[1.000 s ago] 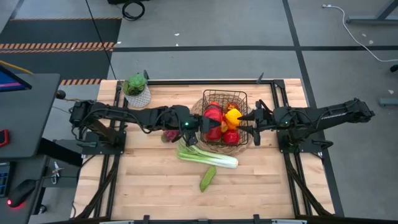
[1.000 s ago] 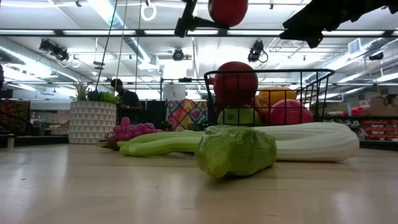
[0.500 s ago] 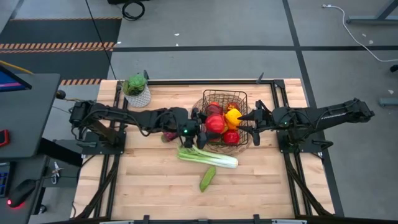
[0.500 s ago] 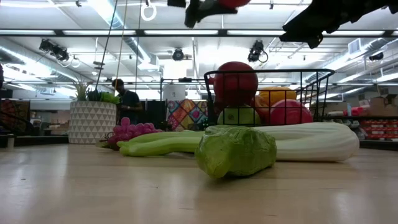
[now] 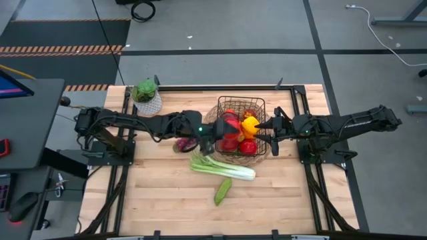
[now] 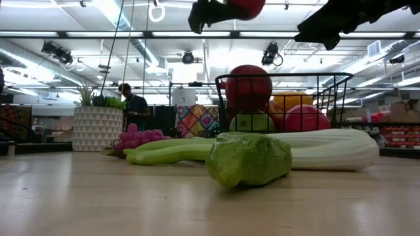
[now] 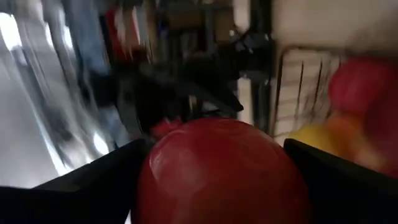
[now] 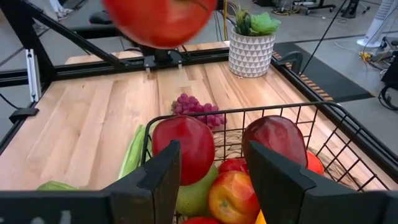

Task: Build produce basket
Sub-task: Put the apple into the wire basket

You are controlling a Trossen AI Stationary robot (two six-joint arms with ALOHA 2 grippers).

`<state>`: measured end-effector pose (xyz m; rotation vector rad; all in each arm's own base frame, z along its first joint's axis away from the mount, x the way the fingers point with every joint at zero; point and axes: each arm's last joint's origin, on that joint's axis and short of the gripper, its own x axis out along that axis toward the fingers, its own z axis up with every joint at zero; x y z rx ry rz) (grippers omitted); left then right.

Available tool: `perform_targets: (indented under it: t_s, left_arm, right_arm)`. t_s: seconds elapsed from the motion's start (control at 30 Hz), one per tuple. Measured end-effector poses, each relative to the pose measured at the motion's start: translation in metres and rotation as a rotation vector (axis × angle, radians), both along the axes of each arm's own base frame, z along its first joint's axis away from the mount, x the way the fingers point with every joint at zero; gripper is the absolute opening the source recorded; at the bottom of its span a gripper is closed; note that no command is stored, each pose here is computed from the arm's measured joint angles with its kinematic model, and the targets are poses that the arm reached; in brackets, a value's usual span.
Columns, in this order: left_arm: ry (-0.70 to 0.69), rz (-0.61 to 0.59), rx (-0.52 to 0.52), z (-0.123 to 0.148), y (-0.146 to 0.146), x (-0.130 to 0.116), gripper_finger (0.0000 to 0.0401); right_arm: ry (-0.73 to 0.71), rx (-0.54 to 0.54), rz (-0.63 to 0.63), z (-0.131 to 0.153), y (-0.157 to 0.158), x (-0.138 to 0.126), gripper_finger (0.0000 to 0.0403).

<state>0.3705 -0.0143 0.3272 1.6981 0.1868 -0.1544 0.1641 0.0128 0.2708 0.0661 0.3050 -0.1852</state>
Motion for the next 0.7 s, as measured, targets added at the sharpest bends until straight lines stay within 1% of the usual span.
perform_targets:
  t_s: [0.2, 0.3, 0.43, 0.57, 0.7]
  left_arm:
    - [-0.032, 0.167, -0.634, 0.000, 0.012, 0.000, 0.0378]
    - [-0.050, 0.234, -0.932, 0.000, 0.014, 0.000, 0.0378]
    - [-0.065, 0.295, -1.233, 0.000, 0.013, 0.000, 0.0378]
    - [-0.073, 0.349, -1.532, 0.000, 0.010, 0.000, 0.0378]
    - [-0.075, 0.400, -1.822, 0.000, 0.006, 0.000, 0.0378]
  right_arm:
    - [-0.014, -0.011, 0.004, 0.001, 0.000, 0.000, 0.0187]
    - [-0.022, -0.033, 0.011, 0.003, 0.000, 0.001, 0.0187]
    - [-0.052, -0.077, 0.021, 0.007, 0.000, 0.000, 0.0187]
    - [-0.096, -0.109, 0.028, 0.027, -0.001, -0.006, 0.0187]
    - [-0.129, -0.115, 0.029, 0.043, -0.002, -0.017, 0.0187]
